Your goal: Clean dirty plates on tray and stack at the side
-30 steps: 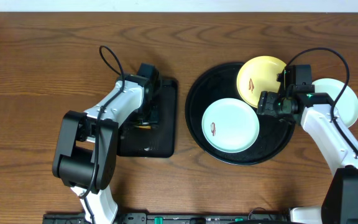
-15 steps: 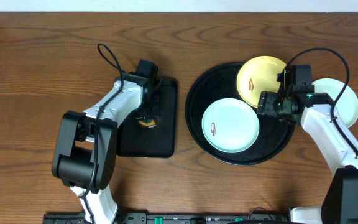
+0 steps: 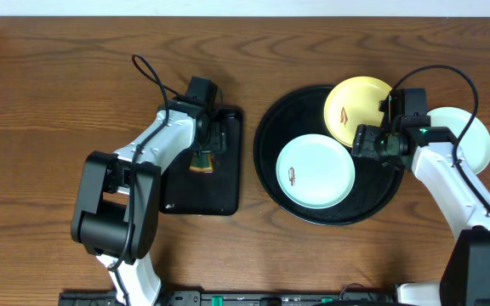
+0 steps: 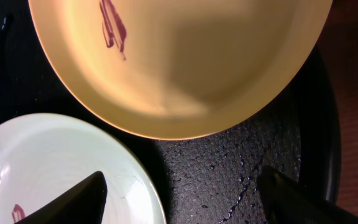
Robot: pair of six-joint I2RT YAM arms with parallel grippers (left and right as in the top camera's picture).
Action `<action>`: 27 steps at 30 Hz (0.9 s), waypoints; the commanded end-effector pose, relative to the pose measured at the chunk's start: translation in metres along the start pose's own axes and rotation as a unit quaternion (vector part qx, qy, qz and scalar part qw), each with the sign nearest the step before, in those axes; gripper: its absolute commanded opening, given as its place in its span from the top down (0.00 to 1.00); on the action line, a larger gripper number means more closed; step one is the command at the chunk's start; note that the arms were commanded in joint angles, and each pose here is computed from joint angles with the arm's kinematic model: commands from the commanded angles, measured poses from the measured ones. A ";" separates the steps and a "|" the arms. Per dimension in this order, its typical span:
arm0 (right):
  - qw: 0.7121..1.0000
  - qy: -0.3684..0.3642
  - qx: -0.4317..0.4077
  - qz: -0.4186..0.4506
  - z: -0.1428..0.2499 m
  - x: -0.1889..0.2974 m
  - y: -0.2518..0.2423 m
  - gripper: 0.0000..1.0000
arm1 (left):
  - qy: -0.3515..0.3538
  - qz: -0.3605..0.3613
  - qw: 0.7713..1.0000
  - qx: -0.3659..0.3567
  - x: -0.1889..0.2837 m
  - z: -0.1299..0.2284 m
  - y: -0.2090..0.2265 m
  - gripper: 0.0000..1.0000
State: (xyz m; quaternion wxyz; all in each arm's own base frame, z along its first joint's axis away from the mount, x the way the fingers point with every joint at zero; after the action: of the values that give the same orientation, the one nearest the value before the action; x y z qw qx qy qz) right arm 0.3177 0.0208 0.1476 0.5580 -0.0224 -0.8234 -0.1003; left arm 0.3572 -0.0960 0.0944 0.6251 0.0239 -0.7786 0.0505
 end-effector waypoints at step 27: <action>1.000 0.007 -0.004 0.003 0.002 -0.004 -0.004 0.22 | 0.014 0.004 1.000 0.001 0.025 0.014 0.006 0.36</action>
State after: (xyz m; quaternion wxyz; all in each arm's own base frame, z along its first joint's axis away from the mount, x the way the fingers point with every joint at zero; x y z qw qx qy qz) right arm 0.3175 0.0208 0.1473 0.5583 -0.0225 -0.8232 -0.1005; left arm 0.3432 -0.0924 0.1221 0.6264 0.0207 -0.7776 0.0506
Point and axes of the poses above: each gripper's point midway between its finger pads, its own x axis back along the fingers, its own y axis along the line the jaws close on, z = x × y, the point moved 9 cm from there along x, back along the fingers, and after that the axes turned 2 degrees about x, right-handed, at the moved point
